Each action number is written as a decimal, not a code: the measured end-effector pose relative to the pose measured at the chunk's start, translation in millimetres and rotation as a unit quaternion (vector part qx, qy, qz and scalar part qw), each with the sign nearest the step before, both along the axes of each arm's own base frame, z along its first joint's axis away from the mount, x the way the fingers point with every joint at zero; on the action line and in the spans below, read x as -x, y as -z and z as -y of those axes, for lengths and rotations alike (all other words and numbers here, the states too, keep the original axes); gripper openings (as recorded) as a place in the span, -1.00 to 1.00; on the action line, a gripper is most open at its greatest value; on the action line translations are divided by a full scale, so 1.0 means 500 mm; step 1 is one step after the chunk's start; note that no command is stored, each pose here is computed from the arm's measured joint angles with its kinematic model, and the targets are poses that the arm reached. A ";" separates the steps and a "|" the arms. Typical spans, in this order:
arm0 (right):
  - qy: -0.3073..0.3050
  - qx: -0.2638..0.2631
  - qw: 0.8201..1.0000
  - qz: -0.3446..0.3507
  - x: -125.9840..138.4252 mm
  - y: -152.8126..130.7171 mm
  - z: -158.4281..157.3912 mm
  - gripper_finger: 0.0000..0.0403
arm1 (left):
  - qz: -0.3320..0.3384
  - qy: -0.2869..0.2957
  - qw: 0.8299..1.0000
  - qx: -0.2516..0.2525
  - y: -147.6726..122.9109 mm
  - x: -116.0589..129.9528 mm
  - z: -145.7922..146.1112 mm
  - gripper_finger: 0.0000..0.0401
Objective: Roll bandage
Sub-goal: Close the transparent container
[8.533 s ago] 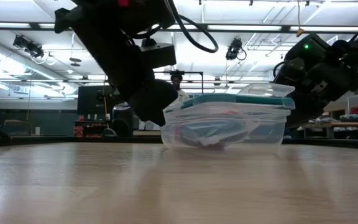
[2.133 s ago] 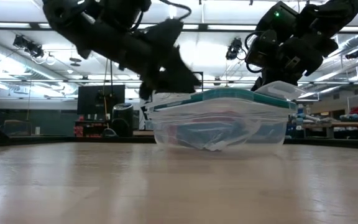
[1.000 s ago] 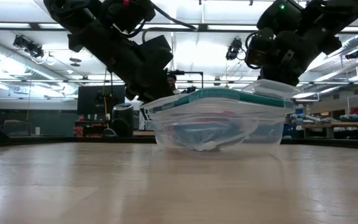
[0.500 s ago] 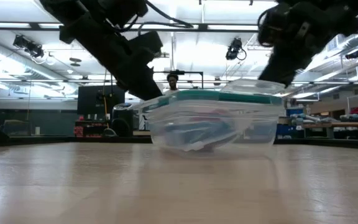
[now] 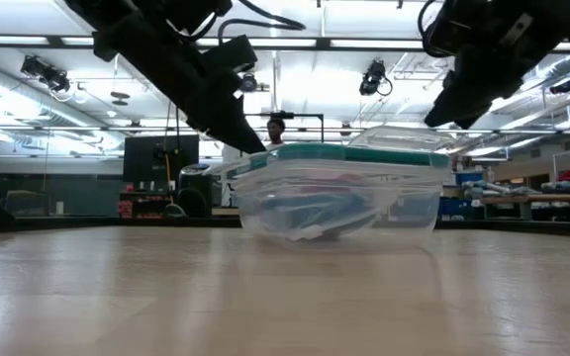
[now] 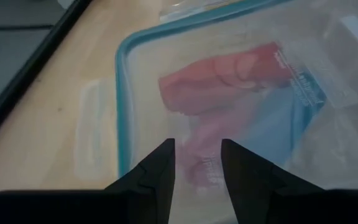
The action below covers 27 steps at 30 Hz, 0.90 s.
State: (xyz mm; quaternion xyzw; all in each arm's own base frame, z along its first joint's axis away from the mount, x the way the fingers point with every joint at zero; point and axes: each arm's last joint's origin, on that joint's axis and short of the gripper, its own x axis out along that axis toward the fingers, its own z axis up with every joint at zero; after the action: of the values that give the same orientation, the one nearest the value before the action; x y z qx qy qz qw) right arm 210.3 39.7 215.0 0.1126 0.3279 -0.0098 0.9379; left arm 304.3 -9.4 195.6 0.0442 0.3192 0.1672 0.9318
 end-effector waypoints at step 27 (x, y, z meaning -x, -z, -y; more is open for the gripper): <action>0.019 -0.018 0.999 -0.018 -0.083 0.072 0.063 -0.99 | -0.052 -0.002 0.997 -0.064 0.015 0.017 -0.118 -0.33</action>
State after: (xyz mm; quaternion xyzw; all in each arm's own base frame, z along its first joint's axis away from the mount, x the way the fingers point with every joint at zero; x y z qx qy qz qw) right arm 251.8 8.0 179.1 0.1357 0.3429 -0.0239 0.9292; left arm 295.9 49.8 188.0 0.1115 0.3564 0.1862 0.9088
